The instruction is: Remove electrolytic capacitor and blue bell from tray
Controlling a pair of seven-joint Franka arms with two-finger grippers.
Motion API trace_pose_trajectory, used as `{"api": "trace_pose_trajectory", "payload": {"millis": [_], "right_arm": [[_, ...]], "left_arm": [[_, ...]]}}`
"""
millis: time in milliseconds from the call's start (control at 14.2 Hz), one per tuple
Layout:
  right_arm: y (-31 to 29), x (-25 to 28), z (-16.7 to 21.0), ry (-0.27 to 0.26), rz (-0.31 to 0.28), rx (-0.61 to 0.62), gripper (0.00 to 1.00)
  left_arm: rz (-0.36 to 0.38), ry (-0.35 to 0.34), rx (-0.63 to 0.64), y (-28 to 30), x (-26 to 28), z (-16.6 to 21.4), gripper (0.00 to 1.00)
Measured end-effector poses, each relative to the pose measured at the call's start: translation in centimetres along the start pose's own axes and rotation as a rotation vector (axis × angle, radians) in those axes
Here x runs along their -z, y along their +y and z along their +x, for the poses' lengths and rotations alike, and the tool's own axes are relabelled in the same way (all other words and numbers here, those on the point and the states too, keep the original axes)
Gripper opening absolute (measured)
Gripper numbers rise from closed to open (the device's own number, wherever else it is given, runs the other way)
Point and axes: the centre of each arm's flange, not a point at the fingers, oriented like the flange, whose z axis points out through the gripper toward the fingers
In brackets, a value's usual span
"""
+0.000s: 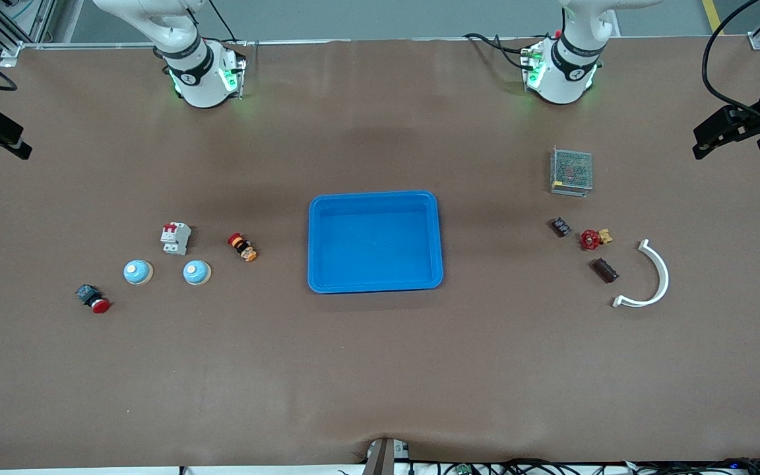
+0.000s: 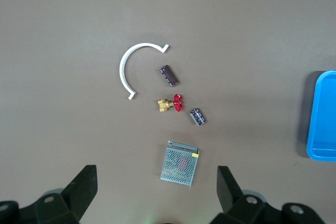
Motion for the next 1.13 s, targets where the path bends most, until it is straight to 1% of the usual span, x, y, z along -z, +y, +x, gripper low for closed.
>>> {"api": "trace_pose_trajectory", "payload": {"millis": [211, 563, 1126], "right_arm": [[0.1, -0.5, 1.0, -0.013, -0.002, -0.004, 1.0], [0.0, -2.7, 2.5, -0.051, -0.004, -0.008, 1.0], [-0.2, -2.6, 2.6, -0.048, -0.005, -0.006, 1.0]], "left_arm": [[0.0, -0.001, -0.003, 0.2, -0.1, 0.0, 1.0], [0.001, -0.003, -0.005, 0.3, -0.1, 0.0, 1.0], [0.001, -0.004, -0.008, 0.4, -0.1, -0.1, 1.0]]}}
